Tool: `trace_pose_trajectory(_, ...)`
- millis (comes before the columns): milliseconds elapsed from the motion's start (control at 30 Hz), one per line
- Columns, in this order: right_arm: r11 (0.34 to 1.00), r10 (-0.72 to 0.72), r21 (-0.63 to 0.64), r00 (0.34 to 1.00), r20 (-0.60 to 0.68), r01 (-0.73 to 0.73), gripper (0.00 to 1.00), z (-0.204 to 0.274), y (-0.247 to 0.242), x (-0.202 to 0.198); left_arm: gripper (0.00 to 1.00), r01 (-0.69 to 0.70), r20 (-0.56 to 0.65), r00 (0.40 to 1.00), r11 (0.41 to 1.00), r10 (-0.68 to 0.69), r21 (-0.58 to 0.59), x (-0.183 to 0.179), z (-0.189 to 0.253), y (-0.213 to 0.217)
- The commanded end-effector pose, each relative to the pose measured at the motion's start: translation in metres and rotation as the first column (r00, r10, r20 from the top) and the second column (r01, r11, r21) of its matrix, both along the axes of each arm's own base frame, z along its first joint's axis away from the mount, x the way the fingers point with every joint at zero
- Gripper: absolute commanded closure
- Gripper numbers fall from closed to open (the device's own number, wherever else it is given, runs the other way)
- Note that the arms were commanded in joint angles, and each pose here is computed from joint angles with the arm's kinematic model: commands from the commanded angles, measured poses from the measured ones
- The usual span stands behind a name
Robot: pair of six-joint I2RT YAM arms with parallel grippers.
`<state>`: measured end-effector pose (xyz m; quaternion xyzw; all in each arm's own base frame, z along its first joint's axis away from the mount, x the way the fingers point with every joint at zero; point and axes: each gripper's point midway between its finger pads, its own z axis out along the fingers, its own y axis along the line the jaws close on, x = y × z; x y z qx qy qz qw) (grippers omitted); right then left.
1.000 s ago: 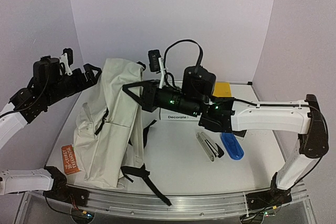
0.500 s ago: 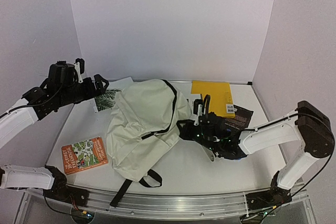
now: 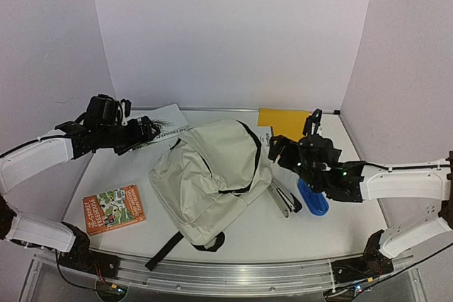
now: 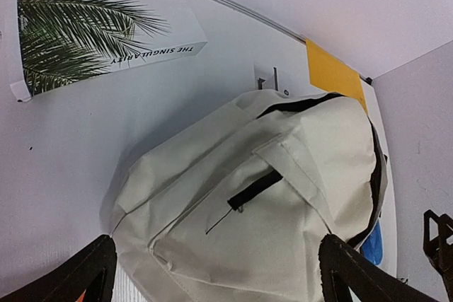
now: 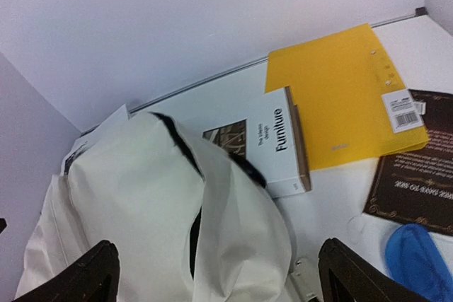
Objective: Pack the student bag
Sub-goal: Place the student bag at the center of the board, then adjust the student bag at the center of the board.
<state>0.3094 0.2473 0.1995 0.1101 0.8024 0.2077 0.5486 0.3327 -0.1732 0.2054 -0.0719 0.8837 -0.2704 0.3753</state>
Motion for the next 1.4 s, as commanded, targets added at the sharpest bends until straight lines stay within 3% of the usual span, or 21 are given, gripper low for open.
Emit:
trace_pose_trajectory(0,0.999,-0.035,-0.034,0.999,0.020,0.035,0.02,0.023,-0.029,0.015,0.00,0.018,-0.002,1.000,0.997,-0.018,-0.072,0.010,0.000,-0.008)
trace_pose_trajectory(133,0.993,0.079,-0.083,0.997,-0.010,-0.079,0.02,0.028,-0.009,0.033,0.00,0.010,-0.051,0.999,0.995,-0.015,-0.099,0.014,-0.016,-0.006)
trace_pose_trajectory(400,0.936,0.293,-0.151,0.942,-0.165,-0.318,0.05,-0.009,0.050,0.062,0.00,-0.088,-0.249,0.966,0.992,0.064,-0.087,-0.004,-0.066,0.011)
trace_pose_trajectory(633,0.928,0.218,-0.254,0.950,-0.225,-0.273,0.14,-0.043,0.051,0.084,0.02,-0.159,-0.409,0.905,0.985,0.121,-0.063,-0.033,-0.112,0.026)
trace_pose_trajectory(767,0.920,0.199,-0.293,0.953,-0.228,-0.262,0.20,-0.051,0.051,0.090,0.16,-0.151,-0.486,0.871,0.982,0.076,-0.116,-0.042,-0.137,0.015)
trace_pose_trajectory(967,0.918,0.196,-0.297,0.950,-0.242,-0.265,0.46,-0.059,0.053,0.092,0.27,-0.158,-0.529,0.849,0.964,0.021,-0.216,-0.038,-0.156,-0.002)
trace_pose_trajectory(1100,0.916,0.210,-0.287,0.945,-0.249,-0.279,0.51,-0.061,0.056,0.091,0.39,-0.148,-0.544,0.839,0.948,-0.031,-0.282,-0.032,-0.166,-0.016)
trace_pose_trajectory(1200,0.914,0.204,-0.294,0.943,-0.264,-0.281,0.60,-0.064,0.054,0.089,0.61,-0.138,-0.537,0.842,0.944,-0.047,-0.300,-0.027,-0.168,-0.021)
trace_pose_trajectory(1367,0.911,0.214,-0.283,0.931,-0.294,-0.299,0.86,-0.061,0.051,0.080,0.94,-0.135,-0.476,0.879,0.958,-0.002,-0.254,-0.008,-0.151,-0.015)
